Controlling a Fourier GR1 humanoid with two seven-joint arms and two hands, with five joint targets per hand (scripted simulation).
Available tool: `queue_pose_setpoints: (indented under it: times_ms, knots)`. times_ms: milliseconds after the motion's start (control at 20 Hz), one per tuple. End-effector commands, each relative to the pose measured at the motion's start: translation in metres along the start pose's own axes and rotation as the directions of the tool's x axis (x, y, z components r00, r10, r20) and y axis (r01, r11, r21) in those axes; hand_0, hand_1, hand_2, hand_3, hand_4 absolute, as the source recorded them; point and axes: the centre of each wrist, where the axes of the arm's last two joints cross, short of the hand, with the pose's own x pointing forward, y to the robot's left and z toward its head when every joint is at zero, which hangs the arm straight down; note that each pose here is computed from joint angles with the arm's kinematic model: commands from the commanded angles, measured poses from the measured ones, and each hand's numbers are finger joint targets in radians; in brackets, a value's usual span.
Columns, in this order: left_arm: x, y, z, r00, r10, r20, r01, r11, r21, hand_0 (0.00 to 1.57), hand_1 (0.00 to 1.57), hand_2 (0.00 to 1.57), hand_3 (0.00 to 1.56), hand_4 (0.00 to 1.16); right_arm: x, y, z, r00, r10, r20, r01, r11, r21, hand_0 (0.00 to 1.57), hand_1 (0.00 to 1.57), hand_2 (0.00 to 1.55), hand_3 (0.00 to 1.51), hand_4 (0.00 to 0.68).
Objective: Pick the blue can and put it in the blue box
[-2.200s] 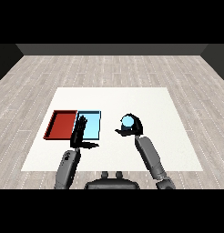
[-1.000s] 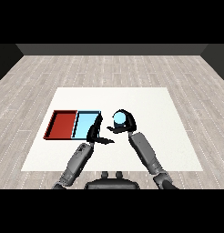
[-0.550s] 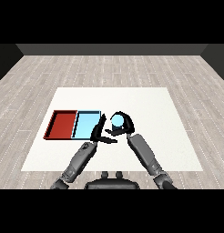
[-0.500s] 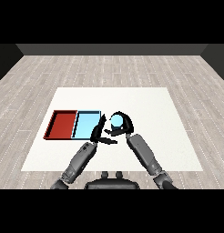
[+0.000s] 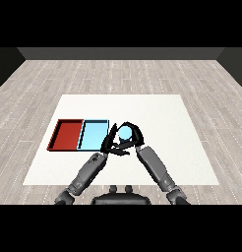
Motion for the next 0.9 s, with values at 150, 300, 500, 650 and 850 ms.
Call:
queue_pose_setpoints:
  times_ms: [150, 300, 500, 650, 850]
  knots:
    - [-0.007, -0.006, 0.0034, 1.0, -0.009, -0.002, 0.009, 1.0, -0.003, 0.0, 0.0, 0.0, 0.0, 0.0, 0.011, 0.019, 0.004, 0.9999, -0.002, -0.017, 0.003, 0.9993, 0.036, 1.43, 1.43, 1.43, 1.39, 0.62]
    - [0.019, -0.007, -0.0075, 1.0, 0.009, 0.004, -0.009, 1.0, -0.015, 0.0, 0.0, 0.0, 0.0, 0.0, -0.006, 0.031, 0.01, 0.9998, -0.003, -0.02, 0.004, 0.999, 0.044, 1.42, 1.42, 1.44, 1.4, 0.626]
    - [0.0, -0.01, -0.0121, 0.999, -0.011, 0.04, 0.012, 1.0, -0.025, 0.0, 0.0, 0.0, 0.0, 0.1, -0.003, 0.019, -0.01, 0.9994, 0.032, -0.009, -0.032, 0.9979, 0.056, 1.36, 1.36, 1.44, 1.4, 0.615]
    - [-0.009, -0.01, -0.0002, 0.972, -0.233, 0.027, 0.233, 0.972, 0.014, 0.27, 0.27, 0.52, 0.0, 0.57, 0.013, 0.036, -0.017, 0.9998, 0.011, -0.017, -0.009, 0.9955, 0.094, 1.28, 1.28, 1.42, 1.4, 0.613]
    - [0.006, -0.016, -0.01, 0.966, -0.257, 0.025, 0.256, 0.966, 0.031, 0.32, 0.32, 0.48, 0.33, 0.18, 0.003, 0.05, 0.001, 1.0, -0.005, 0.004, 0.005, 0.9946, 0.103, 1.46, 1.46, 1.47, 1.4, 0.593]
